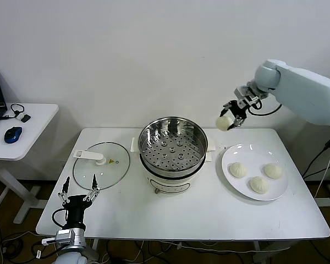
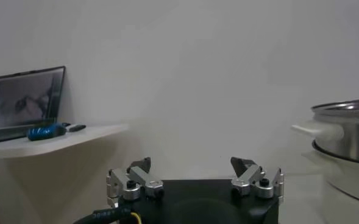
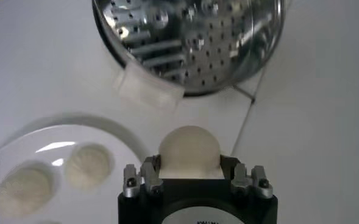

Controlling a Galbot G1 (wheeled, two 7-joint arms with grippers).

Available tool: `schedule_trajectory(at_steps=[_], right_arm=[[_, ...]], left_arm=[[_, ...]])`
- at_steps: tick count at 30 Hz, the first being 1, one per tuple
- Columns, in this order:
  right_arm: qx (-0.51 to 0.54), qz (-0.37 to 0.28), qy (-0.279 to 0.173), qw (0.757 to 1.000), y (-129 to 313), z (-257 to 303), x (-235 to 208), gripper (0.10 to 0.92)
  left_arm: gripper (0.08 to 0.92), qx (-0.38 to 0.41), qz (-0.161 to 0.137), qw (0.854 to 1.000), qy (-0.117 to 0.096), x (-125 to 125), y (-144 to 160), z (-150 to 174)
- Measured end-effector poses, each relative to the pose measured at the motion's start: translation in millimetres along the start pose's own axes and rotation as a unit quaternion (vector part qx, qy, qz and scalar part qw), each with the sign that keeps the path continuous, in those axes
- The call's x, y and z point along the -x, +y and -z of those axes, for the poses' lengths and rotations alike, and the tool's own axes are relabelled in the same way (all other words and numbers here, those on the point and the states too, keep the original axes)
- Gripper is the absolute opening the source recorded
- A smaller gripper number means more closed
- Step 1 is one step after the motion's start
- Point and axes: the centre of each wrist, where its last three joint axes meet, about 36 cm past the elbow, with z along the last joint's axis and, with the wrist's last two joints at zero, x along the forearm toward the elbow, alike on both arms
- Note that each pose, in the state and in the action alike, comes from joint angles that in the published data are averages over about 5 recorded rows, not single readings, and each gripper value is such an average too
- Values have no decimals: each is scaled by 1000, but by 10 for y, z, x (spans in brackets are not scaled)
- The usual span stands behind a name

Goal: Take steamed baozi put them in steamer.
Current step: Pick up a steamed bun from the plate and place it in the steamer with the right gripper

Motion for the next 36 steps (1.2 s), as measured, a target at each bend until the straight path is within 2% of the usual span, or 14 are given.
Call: schedule_trajectory(at_steps=[7, 17, 26, 36], right_arm=[[-152, 4, -12, 988, -394, 559, 6, 645], [-319, 27, -13, 947, -807, 1086, 319, 645], [-375, 49, -8, 926, -941, 1213, 792, 643], [-375, 45, 0, 926, -1022, 1219, 1192, 645]], left_arm=[[823, -1, 6, 1000, 1, 1, 2, -15], [823, 1, 16, 1000, 4, -9, 53, -46], [823, 5, 20, 1000, 6, -12, 102, -71], [823, 6, 20, 1000, 8, -8, 103, -104]])
